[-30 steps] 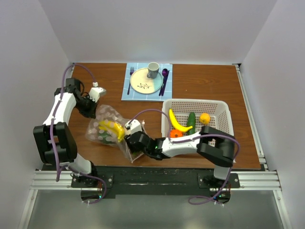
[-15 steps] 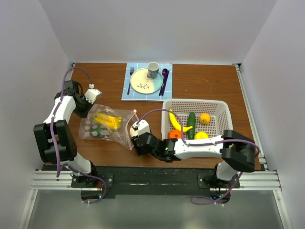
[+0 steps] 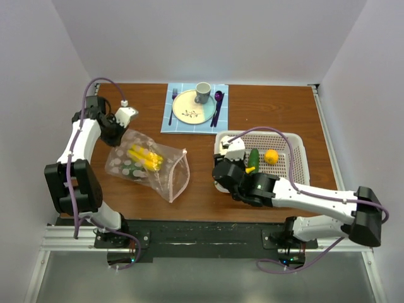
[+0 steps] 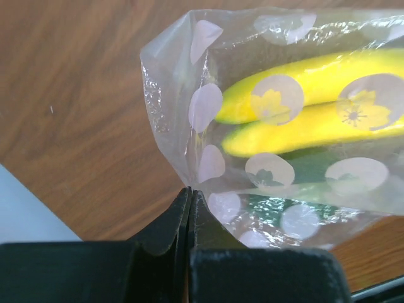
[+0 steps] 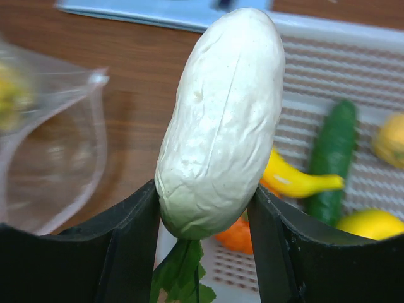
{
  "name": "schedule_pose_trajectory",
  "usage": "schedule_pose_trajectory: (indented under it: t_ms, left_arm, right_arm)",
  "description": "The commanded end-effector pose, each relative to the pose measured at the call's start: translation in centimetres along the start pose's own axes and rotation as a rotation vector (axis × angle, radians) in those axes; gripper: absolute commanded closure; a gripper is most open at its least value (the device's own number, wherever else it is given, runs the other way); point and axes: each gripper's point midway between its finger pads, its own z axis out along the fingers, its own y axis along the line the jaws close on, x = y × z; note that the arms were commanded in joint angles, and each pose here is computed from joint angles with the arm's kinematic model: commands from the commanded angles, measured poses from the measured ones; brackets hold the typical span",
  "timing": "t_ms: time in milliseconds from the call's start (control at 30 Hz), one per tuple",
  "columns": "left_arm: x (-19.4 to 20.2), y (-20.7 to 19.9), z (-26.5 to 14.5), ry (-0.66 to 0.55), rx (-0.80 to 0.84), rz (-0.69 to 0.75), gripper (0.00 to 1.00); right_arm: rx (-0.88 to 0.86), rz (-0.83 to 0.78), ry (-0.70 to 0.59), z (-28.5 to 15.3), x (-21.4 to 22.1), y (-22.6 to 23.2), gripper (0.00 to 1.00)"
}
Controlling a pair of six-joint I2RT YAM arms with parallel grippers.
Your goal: Open the zip-top bag and remove the fake food
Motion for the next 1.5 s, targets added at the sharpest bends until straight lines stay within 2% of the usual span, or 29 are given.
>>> schedule_pose_trajectory:
  t_ms: [0,67,167,200,267,300,333,433,533,567,633,667,700,867,1133,1467]
  left_arm:
    - [-4.3,-4.4,-3.1,-0.11,0.12,0.036,1.0]
    - [-4.9,-5.7,-3.3,-0.118,0.141,0.053,1.0]
    - [-5.0,-6.9,-3.2,-0.108,0.167,0.059,1.0]
    - [-4.9,-7.1,-3.0,-0.1,0.178,0.055,1.0]
    - [-4.9,-7.5,-3.1,-0.09,0.198,0.047,1.0]
    - [-5.5,-7.4,-3.6,-0.102,0.197,0.052,1.0]
    - [-5.6,-7.3,-3.9,-0.105,0.194,0.053,1.0]
    - [-6.1,-6.4,-4.5,-0.12,0.143,0.07,1.0]
    - [-5.1,-5.5,-3.5,-0.076,0.099,0.069,1.0]
    - [-4.1,-5.4,-2.8,-0.043,0.088,0.067,1.0]
    - [-3.9,-4.7,-1.9,-0.042,0.05,0.073,1.0]
    - [-2.9,-4.6,-1.1,-0.008,0.035,0.071,1.0]
    - [-2.7,-4.3,-0.7,0.0,0.022,0.073,1.0]
    - [-1.6,-3.5,1.3,0.041,-0.012,0.072,1.0]
    - [-1.3,-3.6,3.2,0.06,-0.017,0.066,1.0]
    - [-1.0,-6.9,5.4,0.088,0.038,0.1,1.0]
  right_arm:
    - [0.381,-0.041,-0.004,0.3,3.3,-8.1,0.95]
    - [0.442,-0.07,0.008,0.2,4.2,-9.4,0.87]
    - [0.431,-0.048,-0.002,0.7,4.3,-8.8,0.64]
    - [0.41,-0.088,0.015,0.8,4.3,-8.4,0.41]
    - [0.391,-0.083,0.006,1.1,3.7,-7.6,0.24]
    - [0.385,-0.094,-0.005,1.2,2.9,-7.2,0.05]
    - [0.38,-0.099,-0.013,1.2,2.5,-6.9,0.01]
    - [0.345,-0.116,-0.053,0.8,1.1,-5.7,0.01]
    - [0.258,-0.14,-0.09,-0.2,0.3,-3.5,0.01]
    - [0.213,-0.115,-0.119,-0.4,-0.3,-2.2,0.01]
    - [0.091,-0.187,-0.118,-1.5,0.9,0.5,0.01]
    - [0.025,-0.156,-0.139,-1.7,0.7,2.3,0.01]
    - [-0.021,-0.208,-0.125,-1.9,2.1,3.2,0.04]
    - [-0.219,-0.243,-0.068,-0.8,6.0,7.8,0.2]
    - [-0.268,-0.34,-0.051,3.0,9.2,12.5,0.22]
    - [-0.345,-0.294,-0.047,5.9,8.3,15.4,0.19]
